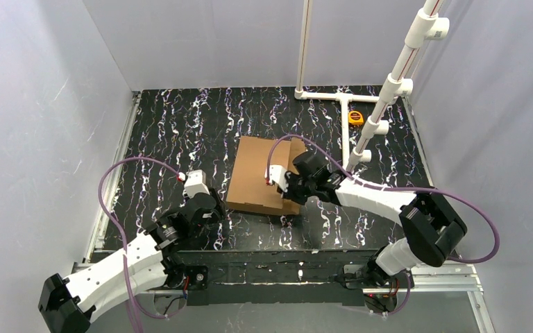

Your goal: Fold the paper box

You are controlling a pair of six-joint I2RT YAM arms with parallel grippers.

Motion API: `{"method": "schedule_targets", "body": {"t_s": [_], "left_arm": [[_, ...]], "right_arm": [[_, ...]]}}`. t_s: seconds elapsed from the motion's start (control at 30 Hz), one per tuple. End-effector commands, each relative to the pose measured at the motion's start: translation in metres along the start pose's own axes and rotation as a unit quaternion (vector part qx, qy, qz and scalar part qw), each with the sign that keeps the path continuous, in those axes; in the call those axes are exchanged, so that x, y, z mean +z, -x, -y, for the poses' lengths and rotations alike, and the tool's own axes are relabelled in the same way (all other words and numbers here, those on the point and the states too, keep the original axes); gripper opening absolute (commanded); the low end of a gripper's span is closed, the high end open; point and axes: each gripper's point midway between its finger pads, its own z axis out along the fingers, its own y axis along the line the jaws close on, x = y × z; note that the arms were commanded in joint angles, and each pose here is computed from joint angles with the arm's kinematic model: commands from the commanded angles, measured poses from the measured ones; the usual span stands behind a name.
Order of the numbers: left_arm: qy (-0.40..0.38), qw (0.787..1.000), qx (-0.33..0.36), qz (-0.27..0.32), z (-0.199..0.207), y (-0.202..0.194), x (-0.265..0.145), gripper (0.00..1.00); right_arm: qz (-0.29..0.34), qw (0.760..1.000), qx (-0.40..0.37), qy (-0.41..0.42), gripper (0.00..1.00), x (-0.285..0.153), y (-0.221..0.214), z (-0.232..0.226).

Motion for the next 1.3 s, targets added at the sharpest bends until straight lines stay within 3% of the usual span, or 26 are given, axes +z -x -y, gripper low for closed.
{"method": "schedule_targets", "body": {"t_s": [0.0,0.13,0.27,0.47,0.7,0.9,1.17,1.27], "left_arm": [[0.036,0.999,0.005,0.018,-0.021,0.006,-0.007,0.41],[0.043,0.998,0.026,0.033,-0.026,0.016,-0.012,0.47],[0.02,0.997,0.053,0.045,-0.016,0.028,-0.014,0.64],[-0.04,0.997,0.058,0.042,0.014,0.038,-0.011,0.79],[-0.077,0.993,0.087,0.026,0.039,0.05,-0.012,0.93],[-0.101,0.992,0.08,0.005,0.053,0.06,-0.005,0.98],[-0.135,0.99,-0.034,-0.033,0.057,0.06,0.005,0.98],[-0.109,0.99,-0.082,-0.046,0.045,0.05,0.002,0.98]], "right_arm": [[0.057,0.997,-0.041,0.041,0.01,-0.004,0.043,-0.023],[0.061,0.995,-0.055,0.053,0.01,-0.016,0.045,-0.025],[0.083,0.992,-0.062,0.073,0.02,-0.046,0.041,-0.01],[0.113,0.992,-0.017,0.045,0.41,-0.07,0.025,0.018],[0.123,0.992,0.023,0.03,0.55,-0.075,0.017,0.031],[0.124,0.99,0.06,0.0,0.56,-0.07,0.013,0.043],[0.122,0.984,0.075,-0.105,0.54,-0.073,0.012,0.083],[0.122,0.976,0.053,-0.173,0.52,-0.077,0.023,0.114]]}}
